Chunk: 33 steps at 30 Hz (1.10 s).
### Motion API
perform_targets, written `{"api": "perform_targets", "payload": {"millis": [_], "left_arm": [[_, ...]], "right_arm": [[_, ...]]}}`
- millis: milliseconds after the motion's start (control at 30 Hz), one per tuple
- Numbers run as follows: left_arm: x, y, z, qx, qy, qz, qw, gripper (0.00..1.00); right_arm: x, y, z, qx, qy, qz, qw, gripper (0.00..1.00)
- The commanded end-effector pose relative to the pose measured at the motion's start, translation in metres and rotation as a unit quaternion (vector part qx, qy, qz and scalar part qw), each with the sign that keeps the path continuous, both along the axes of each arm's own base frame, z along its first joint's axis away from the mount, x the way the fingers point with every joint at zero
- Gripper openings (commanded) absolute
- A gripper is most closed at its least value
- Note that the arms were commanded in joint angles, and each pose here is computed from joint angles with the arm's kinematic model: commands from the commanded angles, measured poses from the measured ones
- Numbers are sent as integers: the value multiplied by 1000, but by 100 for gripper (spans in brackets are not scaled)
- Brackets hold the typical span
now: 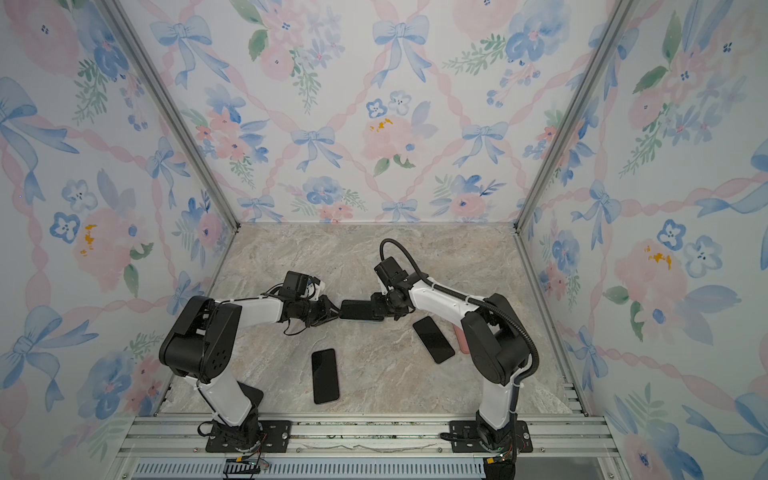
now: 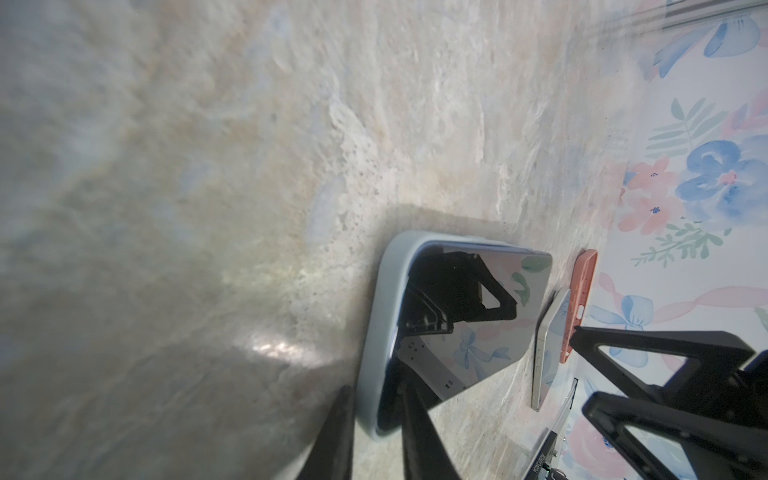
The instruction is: Put the phone into the phone case
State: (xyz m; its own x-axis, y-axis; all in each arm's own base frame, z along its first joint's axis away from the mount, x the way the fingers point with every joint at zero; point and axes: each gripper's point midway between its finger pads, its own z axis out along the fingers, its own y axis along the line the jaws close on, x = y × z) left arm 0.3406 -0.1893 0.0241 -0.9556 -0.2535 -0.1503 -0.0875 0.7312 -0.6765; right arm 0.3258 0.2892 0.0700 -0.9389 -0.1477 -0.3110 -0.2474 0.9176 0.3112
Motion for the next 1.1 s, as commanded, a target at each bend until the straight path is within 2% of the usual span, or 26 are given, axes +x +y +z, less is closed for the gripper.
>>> {"api": "perform_targets", "payload": {"millis": [0, 100, 400, 1067], "left_arm": [[-11, 4, -14, 21, 30, -4, 999, 22], [-9, 4, -14, 23, 30, -1, 999, 21], [-1, -2, -4, 9, 19, -6, 1000, 30], [4, -15, -6, -25, 25, -11, 999, 29]], "right_arm": [[-7, -9, -17, -29, 11, 8, 999, 54], [-7, -9, -23, -27, 16, 7, 999, 49], [-9, -5, -39, -26, 33, 12, 999, 44], [-13, 3, -53, -26, 47, 24, 998, 27]]}}
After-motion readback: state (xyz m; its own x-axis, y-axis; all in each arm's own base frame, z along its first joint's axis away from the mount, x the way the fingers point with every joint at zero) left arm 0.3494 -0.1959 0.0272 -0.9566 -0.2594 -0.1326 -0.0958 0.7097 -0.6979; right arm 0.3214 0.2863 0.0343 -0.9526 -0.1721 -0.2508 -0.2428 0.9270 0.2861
